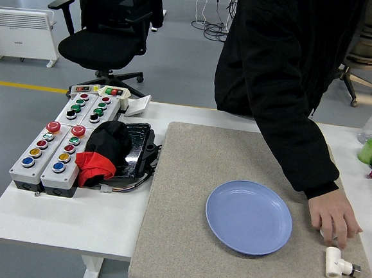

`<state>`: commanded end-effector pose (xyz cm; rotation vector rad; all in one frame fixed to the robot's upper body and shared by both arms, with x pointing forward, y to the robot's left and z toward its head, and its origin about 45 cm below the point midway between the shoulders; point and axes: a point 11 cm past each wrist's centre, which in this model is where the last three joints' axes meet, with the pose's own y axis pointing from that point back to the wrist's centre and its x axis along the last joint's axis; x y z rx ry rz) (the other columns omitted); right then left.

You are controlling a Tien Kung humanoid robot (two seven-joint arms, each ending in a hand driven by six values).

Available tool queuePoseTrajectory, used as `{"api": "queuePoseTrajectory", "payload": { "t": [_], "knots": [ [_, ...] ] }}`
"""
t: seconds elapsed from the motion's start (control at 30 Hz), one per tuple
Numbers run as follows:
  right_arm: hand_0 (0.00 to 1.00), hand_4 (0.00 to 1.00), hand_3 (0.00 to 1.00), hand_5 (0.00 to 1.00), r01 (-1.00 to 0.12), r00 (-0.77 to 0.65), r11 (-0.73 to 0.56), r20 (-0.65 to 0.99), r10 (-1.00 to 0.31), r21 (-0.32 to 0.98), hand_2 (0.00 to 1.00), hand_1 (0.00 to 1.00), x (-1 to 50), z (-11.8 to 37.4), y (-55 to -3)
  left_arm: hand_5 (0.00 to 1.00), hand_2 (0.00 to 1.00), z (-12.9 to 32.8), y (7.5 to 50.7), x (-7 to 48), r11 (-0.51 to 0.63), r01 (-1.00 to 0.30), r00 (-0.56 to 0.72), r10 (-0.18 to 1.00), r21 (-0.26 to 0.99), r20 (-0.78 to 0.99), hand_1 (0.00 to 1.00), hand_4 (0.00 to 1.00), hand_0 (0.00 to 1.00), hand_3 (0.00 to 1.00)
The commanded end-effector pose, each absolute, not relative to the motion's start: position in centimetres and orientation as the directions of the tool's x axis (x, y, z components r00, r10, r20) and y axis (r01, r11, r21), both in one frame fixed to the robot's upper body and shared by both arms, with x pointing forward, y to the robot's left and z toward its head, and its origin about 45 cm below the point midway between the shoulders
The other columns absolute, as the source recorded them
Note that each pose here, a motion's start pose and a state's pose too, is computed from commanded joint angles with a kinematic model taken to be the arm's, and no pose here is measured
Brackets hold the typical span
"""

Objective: Pick pipe place plate twice

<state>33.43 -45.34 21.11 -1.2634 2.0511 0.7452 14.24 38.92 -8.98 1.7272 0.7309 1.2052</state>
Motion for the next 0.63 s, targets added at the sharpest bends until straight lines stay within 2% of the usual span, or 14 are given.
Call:
{"api": "queuePoseTrajectory", "payload": {
  "t": [0.4, 0.43, 0.63],
  "knots": [
    [0.834, 0.549, 0.821, 0.879, -0.912, -0.345, 0.391, -0.747, -0.568, 0.124, 0.829, 0.794, 33.45, 21.65, -45.58, 0.998, 0.644, -8.93, 38.82, 14.58, -0.436, -0.027, 0.352, 0.838, 0.899, 0.417, 0.629, 0.438, 0.655, 0.588],
    [0.831, 0.554, 0.798, 0.824, -0.911, -0.344, 0.395, -0.748, -0.567, 0.119, 0.812, 0.788, 33.46, 21.72, -45.58, 0.998, 0.645, -8.91, 38.82, 14.64, -0.436, -0.028, 0.353, 0.838, 0.899, 0.417, 0.629, 0.435, 0.654, 0.587],
    [0.831, 0.554, 0.798, 0.824, -0.913, -0.339, 0.392, -0.741, -0.58, 0.111, 0.812, 0.788, 33.54, 21.9, -45.47, 0.998, 0.645, -8.9, 38.8, 14.7, -0.436, -0.03, 0.351, 0.838, 0.899, 0.418, 0.629, 0.435, 0.654, 0.587]
  ]
}}
